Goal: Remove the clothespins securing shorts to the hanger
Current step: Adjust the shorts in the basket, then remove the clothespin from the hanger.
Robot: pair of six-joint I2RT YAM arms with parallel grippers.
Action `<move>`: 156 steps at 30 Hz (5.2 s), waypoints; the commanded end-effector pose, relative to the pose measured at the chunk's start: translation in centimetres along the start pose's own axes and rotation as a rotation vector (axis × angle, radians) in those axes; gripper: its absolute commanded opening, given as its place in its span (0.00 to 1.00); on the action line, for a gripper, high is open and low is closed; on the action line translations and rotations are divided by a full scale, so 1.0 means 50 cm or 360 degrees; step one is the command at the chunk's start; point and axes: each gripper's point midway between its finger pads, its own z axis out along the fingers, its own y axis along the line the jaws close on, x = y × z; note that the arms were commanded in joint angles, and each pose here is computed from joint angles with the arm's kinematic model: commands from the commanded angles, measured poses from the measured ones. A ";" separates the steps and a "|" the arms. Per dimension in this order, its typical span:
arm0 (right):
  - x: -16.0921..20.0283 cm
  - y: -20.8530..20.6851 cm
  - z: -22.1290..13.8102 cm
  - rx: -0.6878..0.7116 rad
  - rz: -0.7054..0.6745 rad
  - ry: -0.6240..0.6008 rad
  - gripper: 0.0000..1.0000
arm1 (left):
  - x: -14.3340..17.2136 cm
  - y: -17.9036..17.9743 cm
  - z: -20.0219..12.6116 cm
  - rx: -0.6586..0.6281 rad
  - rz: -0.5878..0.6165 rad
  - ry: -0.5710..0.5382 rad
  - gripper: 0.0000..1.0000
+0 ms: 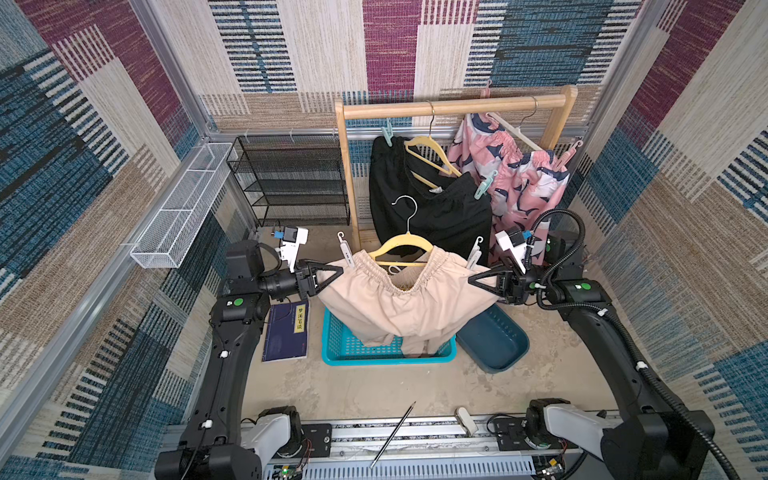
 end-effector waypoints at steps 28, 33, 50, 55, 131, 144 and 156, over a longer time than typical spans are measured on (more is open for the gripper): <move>0.141 -0.270 -0.196 0.1750 0.0607 -0.0430 0.66 | -0.071 -0.083 -0.051 0.0099 0.0047 -0.0343 0.00; 0.194 -0.274 -0.139 0.1724 0.0610 -0.0365 0.64 | -0.078 -0.092 -0.052 0.0144 0.0050 -0.0356 0.00; 0.240 -0.199 0.092 0.1329 0.0407 -0.0232 0.62 | -0.054 -0.066 -0.042 0.0191 0.0000 -0.0356 0.00; 0.268 -0.163 0.170 0.1141 0.0358 -0.0127 0.62 | -0.040 -0.041 -0.035 0.0184 -0.0042 -0.0332 0.00; 0.050 -0.125 -0.024 0.0202 0.0065 -0.0259 0.68 | 0.054 -0.082 0.014 0.0379 -0.0072 0.0054 0.00; 0.047 -0.117 -0.018 0.0148 0.0021 -0.0247 0.50 | 0.054 -0.086 0.016 0.0393 -0.0067 0.0059 0.00; 0.039 -0.124 -0.013 0.0188 0.0062 -0.0298 0.16 | 0.055 -0.082 0.020 0.0389 -0.0076 0.0060 0.00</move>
